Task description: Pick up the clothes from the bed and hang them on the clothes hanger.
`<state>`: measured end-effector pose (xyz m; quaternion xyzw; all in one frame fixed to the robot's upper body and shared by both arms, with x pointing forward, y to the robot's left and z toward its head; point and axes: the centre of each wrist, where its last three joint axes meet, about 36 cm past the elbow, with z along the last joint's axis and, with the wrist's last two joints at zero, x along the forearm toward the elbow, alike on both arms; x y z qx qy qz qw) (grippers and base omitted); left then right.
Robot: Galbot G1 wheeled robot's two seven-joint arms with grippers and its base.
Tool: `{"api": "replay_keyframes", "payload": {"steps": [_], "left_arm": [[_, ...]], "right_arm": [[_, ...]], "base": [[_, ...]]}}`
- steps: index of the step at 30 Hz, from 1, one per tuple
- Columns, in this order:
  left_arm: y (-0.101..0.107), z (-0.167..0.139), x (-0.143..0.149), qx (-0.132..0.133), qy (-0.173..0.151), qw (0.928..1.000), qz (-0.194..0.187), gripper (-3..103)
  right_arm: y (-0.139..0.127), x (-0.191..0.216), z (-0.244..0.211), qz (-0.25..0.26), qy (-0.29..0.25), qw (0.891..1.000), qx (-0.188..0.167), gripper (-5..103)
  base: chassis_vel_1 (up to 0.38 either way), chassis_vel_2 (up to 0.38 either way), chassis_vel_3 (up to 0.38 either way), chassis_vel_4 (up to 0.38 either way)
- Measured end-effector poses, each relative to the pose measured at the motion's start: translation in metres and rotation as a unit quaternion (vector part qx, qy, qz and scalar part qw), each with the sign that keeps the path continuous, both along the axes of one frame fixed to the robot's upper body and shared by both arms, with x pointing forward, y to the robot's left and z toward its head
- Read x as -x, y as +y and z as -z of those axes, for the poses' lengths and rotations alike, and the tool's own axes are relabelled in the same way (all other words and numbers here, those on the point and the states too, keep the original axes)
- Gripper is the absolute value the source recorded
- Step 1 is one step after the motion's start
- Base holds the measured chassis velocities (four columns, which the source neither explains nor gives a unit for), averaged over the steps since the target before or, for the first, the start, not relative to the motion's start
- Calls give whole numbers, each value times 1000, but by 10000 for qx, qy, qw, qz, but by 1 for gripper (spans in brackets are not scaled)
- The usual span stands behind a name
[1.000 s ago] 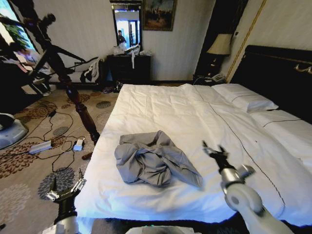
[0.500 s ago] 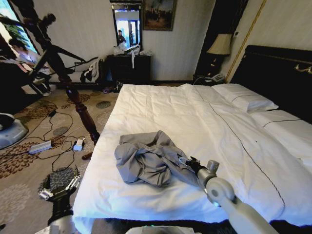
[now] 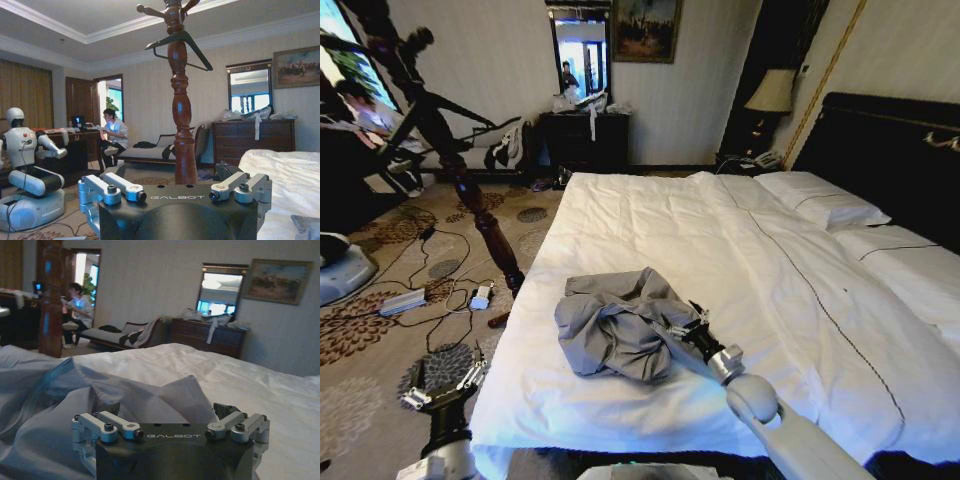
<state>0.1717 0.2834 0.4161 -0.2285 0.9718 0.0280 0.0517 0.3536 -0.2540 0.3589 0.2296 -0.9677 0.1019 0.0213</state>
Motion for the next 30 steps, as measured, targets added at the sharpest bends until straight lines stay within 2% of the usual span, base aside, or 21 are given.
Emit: {"api": "replay_keyframes", "payload": {"steps": [8, 17, 18, 20, 22, 26, 29, 30], "left_arm": [[1, 4, 1, -9, 52, 10000, -29, 100], [4, 11, 1, 33, 103, 9999, -86, 100], [4, 13, 0, 43, 105, 9999, -101, 100], [4, 14, -1, 60, 107, 9999, -119, 100], [4, 15, -1, 64, 108, 9998, -121, 100], [5, 16, -1, 80, 112, 9998, -132, 100], [5, 16, -2, 80, 109, 9998, -131, 100], [5, 16, -2, 79, 105, 9998, -128, 100]], "right_arm": [[17, -24, 1, -440, 52, 9988, 211, 100], [27, -18, 13, -761, 376, 9954, 442, 100], [27, -18, 15, -746, 365, 9954, 485, 103], [28, -20, 15, -625, 353, 9964, 451, 94], [28, -20, 15, -591, 358, 9967, 431, 94], [30, -24, 9, -282, 411, 9986, 178, 73], [30, -23, 7, -241, 441, 9987, 81, 68], [31, -22, 6, -222, 474, 9986, 15, 62]], "base": [[0, 0, 0, 0], [0, 0, 0, 0], [0, 0, 0, 0], [0, 0, 0, 0], [0, 0, 0, 0], [0, 0, 0, 0], [0, 0, 0, 0], [0, 0, 0, 0]]}}
